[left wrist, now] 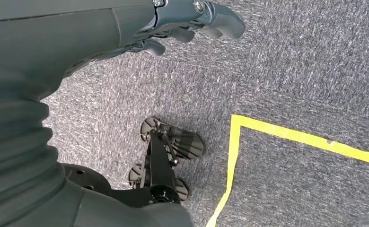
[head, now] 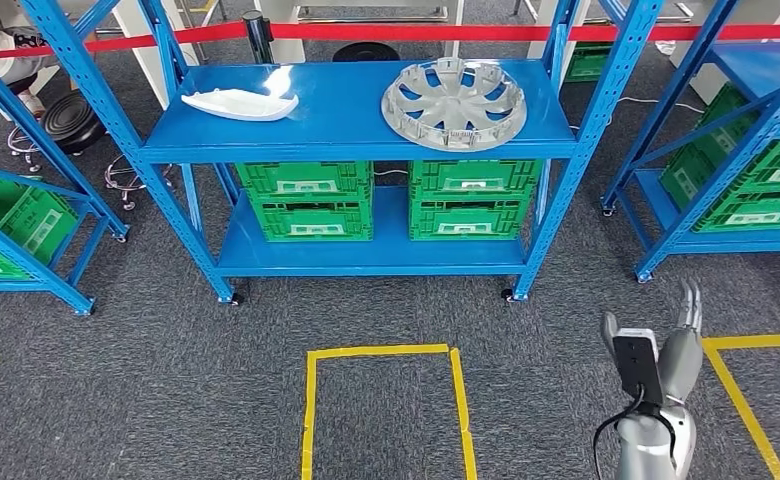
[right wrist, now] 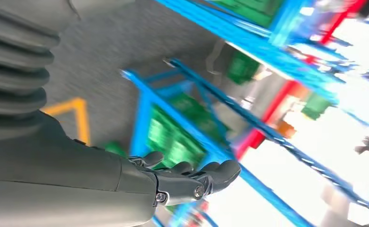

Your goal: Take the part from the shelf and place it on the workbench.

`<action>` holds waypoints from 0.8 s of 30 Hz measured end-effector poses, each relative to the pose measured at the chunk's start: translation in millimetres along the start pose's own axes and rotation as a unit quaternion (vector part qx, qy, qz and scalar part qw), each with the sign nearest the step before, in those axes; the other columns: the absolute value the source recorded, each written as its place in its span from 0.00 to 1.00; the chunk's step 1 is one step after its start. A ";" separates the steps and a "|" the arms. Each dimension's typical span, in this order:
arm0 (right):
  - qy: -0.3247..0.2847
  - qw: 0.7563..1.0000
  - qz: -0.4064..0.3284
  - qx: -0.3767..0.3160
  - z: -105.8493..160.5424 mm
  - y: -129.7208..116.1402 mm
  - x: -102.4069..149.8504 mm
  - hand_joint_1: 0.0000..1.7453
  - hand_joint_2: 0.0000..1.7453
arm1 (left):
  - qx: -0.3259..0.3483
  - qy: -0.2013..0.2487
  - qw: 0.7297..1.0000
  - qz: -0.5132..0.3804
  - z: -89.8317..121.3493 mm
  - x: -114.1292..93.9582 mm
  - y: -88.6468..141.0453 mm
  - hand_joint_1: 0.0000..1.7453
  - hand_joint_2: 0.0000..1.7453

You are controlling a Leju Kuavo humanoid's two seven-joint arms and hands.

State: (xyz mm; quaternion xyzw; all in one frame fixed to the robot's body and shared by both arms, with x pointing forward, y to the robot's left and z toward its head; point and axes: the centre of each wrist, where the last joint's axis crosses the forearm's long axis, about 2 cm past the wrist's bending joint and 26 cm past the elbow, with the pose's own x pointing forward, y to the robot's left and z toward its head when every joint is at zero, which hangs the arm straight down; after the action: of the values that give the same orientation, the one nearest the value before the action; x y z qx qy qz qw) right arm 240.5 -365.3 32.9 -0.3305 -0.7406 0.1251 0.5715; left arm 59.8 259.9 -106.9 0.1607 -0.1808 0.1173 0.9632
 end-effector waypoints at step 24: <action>-0.310 0.942 0.107 -0.066 -40.5 0.1 150.3 0.00 0.00 | -0.004 -0.026 1.000 0.001 -0.8 5.6 -2.2 0.00 0.00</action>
State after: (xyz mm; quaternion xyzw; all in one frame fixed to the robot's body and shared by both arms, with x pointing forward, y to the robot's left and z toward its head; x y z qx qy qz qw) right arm 258.9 -278.0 160.4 -0.3897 -0.8478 0.2329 0.2740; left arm 65.8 259.1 -106.1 0.1595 -0.2065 0.1136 0.9587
